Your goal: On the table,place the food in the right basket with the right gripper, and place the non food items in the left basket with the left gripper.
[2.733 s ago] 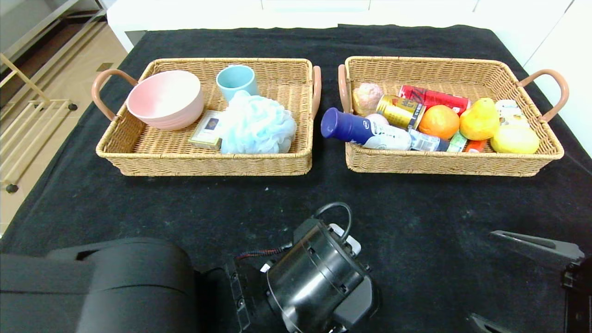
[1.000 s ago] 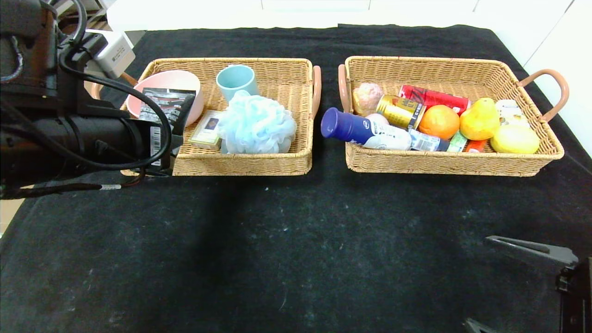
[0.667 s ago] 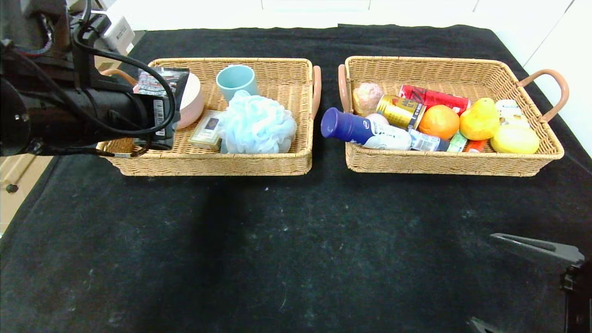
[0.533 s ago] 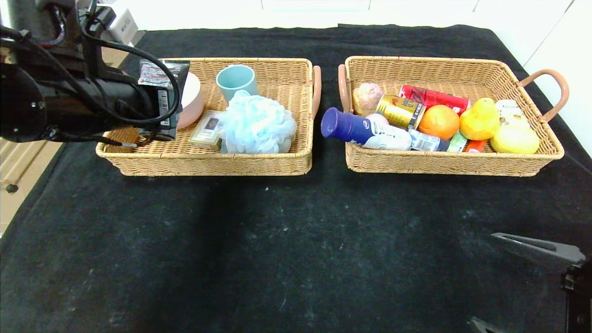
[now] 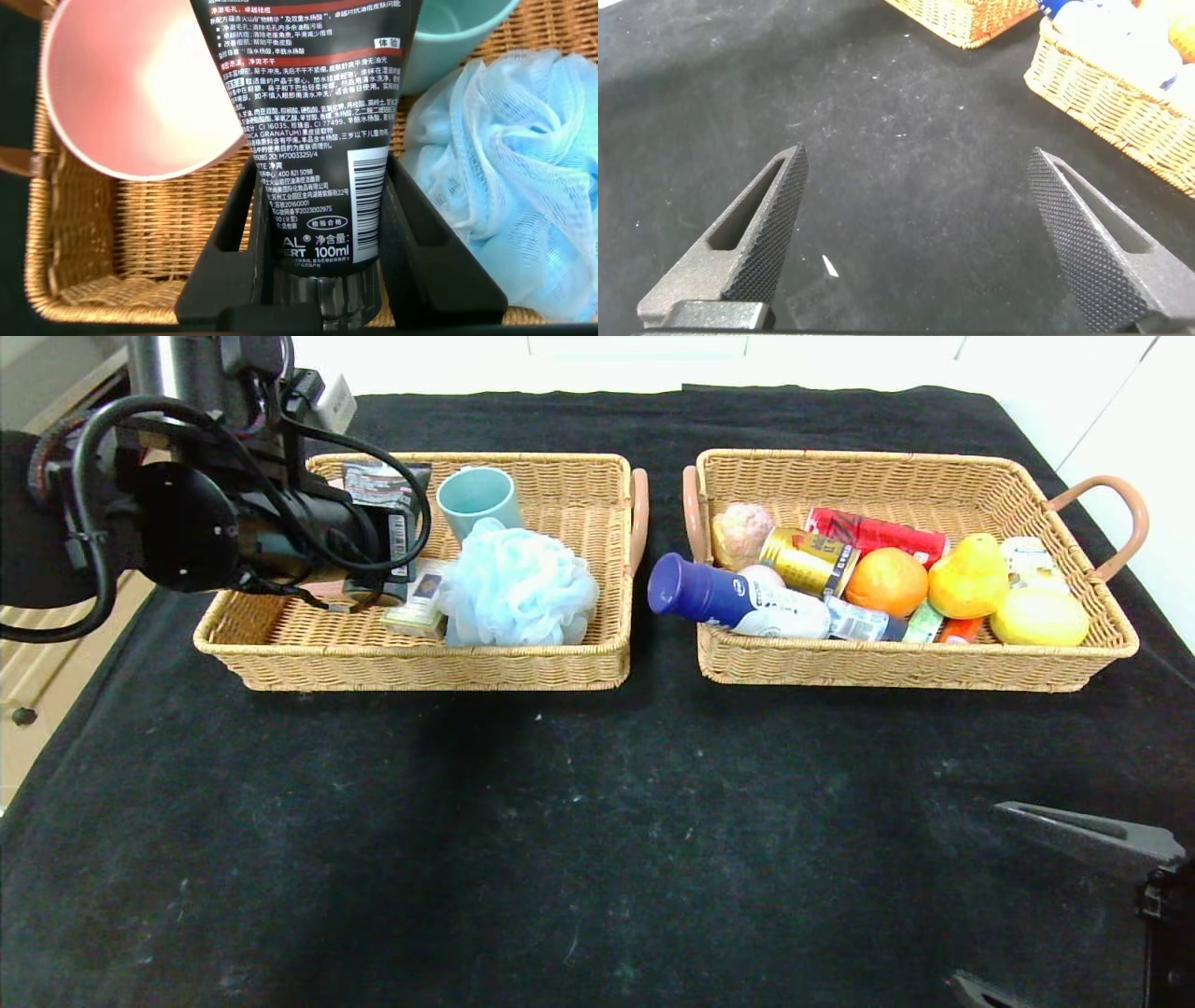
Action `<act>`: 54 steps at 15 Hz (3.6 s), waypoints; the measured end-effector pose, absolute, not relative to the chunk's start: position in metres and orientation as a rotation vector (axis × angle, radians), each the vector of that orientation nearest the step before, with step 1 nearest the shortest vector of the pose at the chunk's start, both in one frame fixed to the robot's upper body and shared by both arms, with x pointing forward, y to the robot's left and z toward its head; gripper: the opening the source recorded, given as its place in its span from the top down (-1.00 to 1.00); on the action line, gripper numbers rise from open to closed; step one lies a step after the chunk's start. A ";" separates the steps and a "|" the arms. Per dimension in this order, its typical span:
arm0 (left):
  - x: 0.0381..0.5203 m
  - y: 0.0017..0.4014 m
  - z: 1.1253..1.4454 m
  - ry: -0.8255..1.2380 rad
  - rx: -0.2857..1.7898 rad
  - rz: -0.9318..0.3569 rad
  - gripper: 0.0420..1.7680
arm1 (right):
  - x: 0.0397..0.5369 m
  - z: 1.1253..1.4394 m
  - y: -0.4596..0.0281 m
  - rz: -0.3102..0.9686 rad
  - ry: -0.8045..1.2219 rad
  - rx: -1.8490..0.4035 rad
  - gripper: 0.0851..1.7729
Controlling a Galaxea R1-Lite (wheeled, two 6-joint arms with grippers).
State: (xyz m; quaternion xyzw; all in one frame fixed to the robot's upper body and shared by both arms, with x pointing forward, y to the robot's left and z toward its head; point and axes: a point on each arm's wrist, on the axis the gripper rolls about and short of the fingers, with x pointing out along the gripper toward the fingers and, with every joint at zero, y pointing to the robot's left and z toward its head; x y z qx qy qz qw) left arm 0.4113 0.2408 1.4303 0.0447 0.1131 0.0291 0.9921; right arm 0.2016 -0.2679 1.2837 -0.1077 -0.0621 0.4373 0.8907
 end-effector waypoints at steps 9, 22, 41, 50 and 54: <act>0.403 0.243 1.436 0.215 0.082 0.061 -0.55 | 0.204 1.288 -0.272 0.870 -0.139 -0.215 -0.93; 0.207 0.287 1.418 0.139 0.085 -0.059 -0.86 | 0.210 1.320 -0.324 0.457 0.007 -0.110 -0.93; 0.028 0.342 1.339 0.031 0.037 -0.065 -0.93 | 0.063 1.255 -0.331 0.216 0.004 -0.149 -0.93; 0.016 0.330 1.330 -0.009 0.018 -0.082 -0.94 | 0.058 1.245 -0.331 0.216 -0.020 -0.152 -0.93; 0.023 0.331 1.297 -0.086 0.034 -0.106 -0.94 | 0.053 1.237 -0.331 0.213 -0.056 -0.155 -0.93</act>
